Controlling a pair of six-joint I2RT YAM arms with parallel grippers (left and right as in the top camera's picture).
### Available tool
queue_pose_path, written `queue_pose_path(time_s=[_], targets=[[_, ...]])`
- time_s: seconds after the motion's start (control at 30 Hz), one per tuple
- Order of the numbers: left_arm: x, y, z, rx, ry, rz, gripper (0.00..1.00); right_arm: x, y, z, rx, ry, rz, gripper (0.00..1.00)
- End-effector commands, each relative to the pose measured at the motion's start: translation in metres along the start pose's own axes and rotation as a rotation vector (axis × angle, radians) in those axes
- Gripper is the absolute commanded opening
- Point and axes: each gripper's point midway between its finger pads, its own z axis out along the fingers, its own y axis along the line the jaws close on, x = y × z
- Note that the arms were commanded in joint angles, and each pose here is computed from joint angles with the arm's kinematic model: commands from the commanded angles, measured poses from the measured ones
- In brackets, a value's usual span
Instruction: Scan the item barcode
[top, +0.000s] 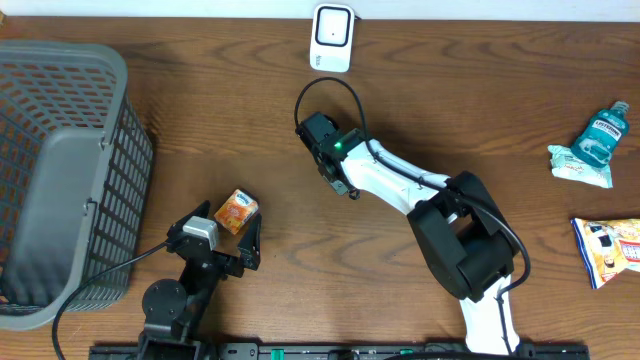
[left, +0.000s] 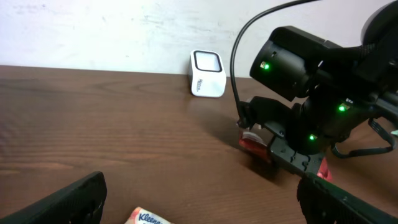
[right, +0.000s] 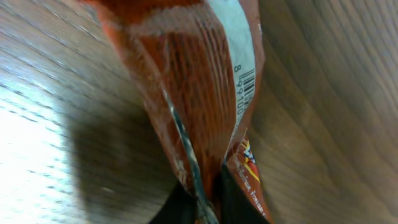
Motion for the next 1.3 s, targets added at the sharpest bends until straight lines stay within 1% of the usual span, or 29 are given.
queue_pose_path(time_s=[0.0,0.1,0.17,0.23,0.27,0.33,0.37,0.4,0.47,0.5,0.57,0.6,0.67,0.7,0.77,0.8,0.83,0.87,0.9,0.93,0.97,1.03,1.07,1.1,1.13,1.17,1.23,1.27], targets=[[0.016,0.002,0.001,-0.002,0.046,-0.004,0.98,0.051,0.031,0.043,-0.123,0.18,-0.079,0.01],[0.016,0.002,0.001,-0.002,0.046,-0.004,0.98,0.05,0.036,0.029,-0.209,0.194,-0.063,0.01],[0.016,0.002,0.001,-0.002,0.046,-0.004,0.98,0.042,0.041,0.007,-0.303,0.19,-0.047,0.01],[0.016,0.002,0.001,-0.002,0.046,-0.004,0.98,0.029,0.054,-0.033,-0.504,0.151,-0.056,0.01],[0.016,0.002,0.001,-0.002,0.046,-0.004,0.98,0.021,0.063,-0.061,-0.651,0.106,-0.084,0.01],[0.016,0.002,0.001,-0.002,0.046,-0.004,0.98,0.011,0.064,-0.097,-0.815,0.025,-0.111,0.01],[0.016,0.002,0.001,-0.002,0.046,-0.004,0.98,0.006,0.063,-0.121,-0.941,-0.04,-0.107,0.01],[0.016,0.002,0.001,-0.002,0.046,-0.004,0.98,0.005,0.062,-0.127,-0.974,-0.051,-0.1,0.01],[0.016,0.002,0.001,-0.002,0.046,-0.004,0.98,0.006,0.062,-0.148,-1.205,-0.097,-0.047,0.01],[0.016,0.002,0.001,-0.002,0.046,-0.004,0.98,0.008,0.064,-0.151,-1.268,-0.111,-0.038,0.01],[0.016,0.002,0.001,-0.002,0.046,-0.004,0.98,0.014,0.07,-0.147,-1.357,-0.111,-0.014,0.01],[0.016,0.002,0.001,-0.002,0.046,-0.004,0.98,0.017,0.072,-0.141,-1.367,-0.095,-0.001,0.01],[0.016,0.002,0.001,-0.002,0.046,-0.004,0.98,0.028,0.077,-0.115,-1.334,-0.031,0.012,0.01],[0.016,0.002,0.001,-0.002,0.046,-0.004,0.98,0.035,0.077,-0.094,-1.262,0.03,0.021,0.01],[0.016,0.002,0.001,-0.002,0.046,-0.004,0.98,0.044,0.071,-0.074,-1.144,0.111,0.043,0.02],[0.016,0.002,0.001,-0.002,0.046,-0.004,0.98,0.045,0.07,-0.072,-1.127,0.118,0.04,0.03],[0.016,0.002,0.001,-0.002,0.046,-0.004,0.98,0.045,0.069,-0.075,-1.102,0.115,0.023,0.07],[0.016,0.002,0.001,-0.002,0.046,-0.004,0.98,0.043,0.069,-0.081,-1.089,0.099,0.007,0.18],[0.016,0.002,0.001,-0.002,0.046,-0.004,0.98,0.041,0.069,-0.085,-1.08,0.086,-0.005,0.32],[0.016,0.002,0.001,-0.002,0.046,-0.004,0.98,0.038,0.069,-0.095,-1.068,0.061,-0.025,0.4],[0.016,0.002,0.001,-0.002,0.046,-0.004,0.98,0.037,0.068,-0.101,-1.063,0.049,-0.034,0.45],[0.016,0.002,0.001,-0.002,0.046,-0.004,0.98,0.032,0.07,-0.125,-1.054,0.012,-0.046,0.5],[0.016,0.002,0.001,-0.002,0.046,-0.004,0.98,0.03,0.072,-0.139,-1.035,-0.012,-0.058,0.58],[0.016,0.002,0.001,-0.002,0.046,-0.005,0.98,0.029,0.072,-0.143,-0.999,-0.016,-0.058,0.6],[0.016,0.002,0.001,-0.002,0.046,-0.004,0.98,0.028,0.071,-0.141,-0.909,-0.007,-0.055,0.6],[0.016,0.002,0.001,-0.002,0.046,-0.004,0.98,0.028,0.068,-0.128,-0.714,0.02,-0.053,0.61],[0.016,0.002,0.001,-0.002,0.046,-0.004,0.98,0.03,0.067,-0.116,-0.532,0.038,-0.062,0.61],[0.016,0.002,0.001,-0.002,0.046,-0.004,0.98,0.03,0.071,-0.112,-0.471,0.037,-0.071,0.62]])
